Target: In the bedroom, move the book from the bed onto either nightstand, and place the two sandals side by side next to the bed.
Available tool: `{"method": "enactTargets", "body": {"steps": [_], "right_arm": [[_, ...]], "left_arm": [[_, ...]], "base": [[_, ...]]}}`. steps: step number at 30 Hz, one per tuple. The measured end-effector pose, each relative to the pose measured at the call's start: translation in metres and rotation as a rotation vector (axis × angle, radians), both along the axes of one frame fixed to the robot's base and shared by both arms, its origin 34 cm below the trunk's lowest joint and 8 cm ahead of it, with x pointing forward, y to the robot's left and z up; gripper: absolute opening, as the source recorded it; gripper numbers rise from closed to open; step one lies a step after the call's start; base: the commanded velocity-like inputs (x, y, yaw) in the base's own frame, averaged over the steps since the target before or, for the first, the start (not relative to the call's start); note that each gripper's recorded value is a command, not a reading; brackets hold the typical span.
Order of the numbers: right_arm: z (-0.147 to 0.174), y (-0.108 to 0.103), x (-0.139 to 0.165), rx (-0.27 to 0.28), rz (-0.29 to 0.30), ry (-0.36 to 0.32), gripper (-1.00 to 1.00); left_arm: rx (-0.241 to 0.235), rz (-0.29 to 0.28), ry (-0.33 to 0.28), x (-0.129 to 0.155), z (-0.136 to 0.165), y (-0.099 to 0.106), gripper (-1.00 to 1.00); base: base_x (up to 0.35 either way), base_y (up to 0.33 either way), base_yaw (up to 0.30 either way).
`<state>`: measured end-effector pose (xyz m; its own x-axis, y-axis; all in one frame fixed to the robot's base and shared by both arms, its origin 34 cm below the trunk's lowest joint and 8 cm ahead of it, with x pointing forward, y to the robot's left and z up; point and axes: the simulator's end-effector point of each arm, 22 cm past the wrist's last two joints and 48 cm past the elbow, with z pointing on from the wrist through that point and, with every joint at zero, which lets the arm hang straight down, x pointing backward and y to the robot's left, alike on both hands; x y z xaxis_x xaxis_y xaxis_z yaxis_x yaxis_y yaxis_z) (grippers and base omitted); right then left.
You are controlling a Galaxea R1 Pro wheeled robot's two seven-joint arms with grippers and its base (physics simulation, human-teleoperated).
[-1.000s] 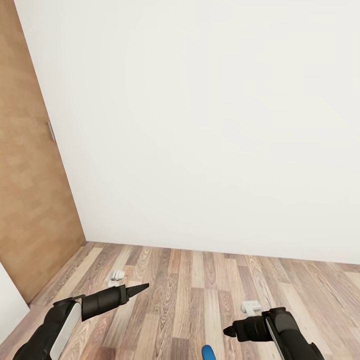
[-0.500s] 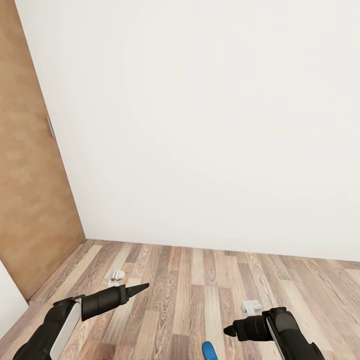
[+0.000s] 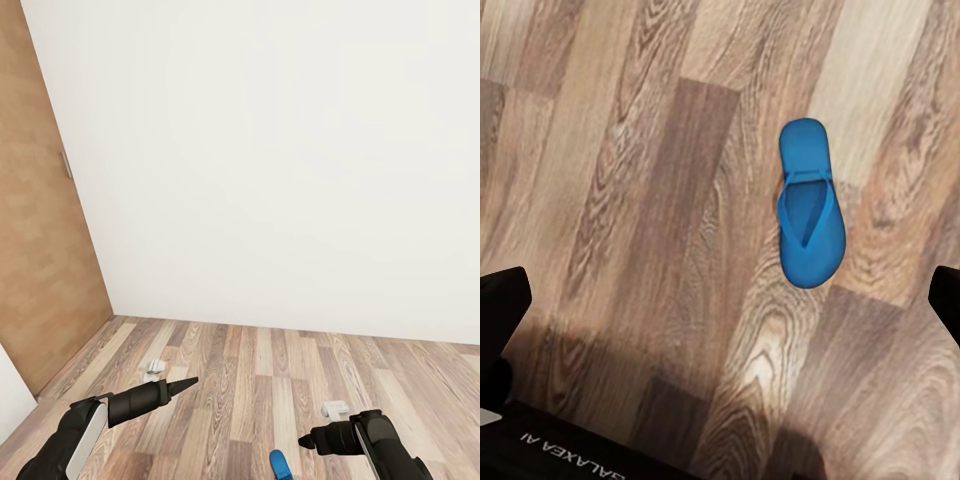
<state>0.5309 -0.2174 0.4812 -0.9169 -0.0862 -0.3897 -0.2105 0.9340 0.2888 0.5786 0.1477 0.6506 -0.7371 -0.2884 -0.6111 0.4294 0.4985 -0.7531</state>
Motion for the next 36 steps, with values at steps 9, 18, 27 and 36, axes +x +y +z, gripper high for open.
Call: {"method": "enactTargets", "body": {"steps": [9,18,27,36], "right_arm": [[-0.019,0.000,-0.004,0.000,0.000,0.000,1.00],[-0.039,0.000,-0.008,0.000,0.000,-0.001,1.00],[-0.058,0.000,-0.013,0.000,0.000,-0.001,1.00],[-0.079,0.000,-0.018,-0.002,0.000,0.002,1.00]], "left_arm": [[0.000,-0.001,0.000,-0.004,-0.019,0.000,1.00],[0.001,0.000,0.000,-0.008,-0.039,0.000,1.00],[0.000,-0.001,0.000,-0.013,-0.059,-0.001,1.00],[0.002,0.001,-0.008,-0.017,-0.078,-0.001,1.00]], "base": [[0.000,0.000,0.000],[0.000,0.000,0.000],[0.000,0.000,0.000],[0.000,0.000,0.000]]}}
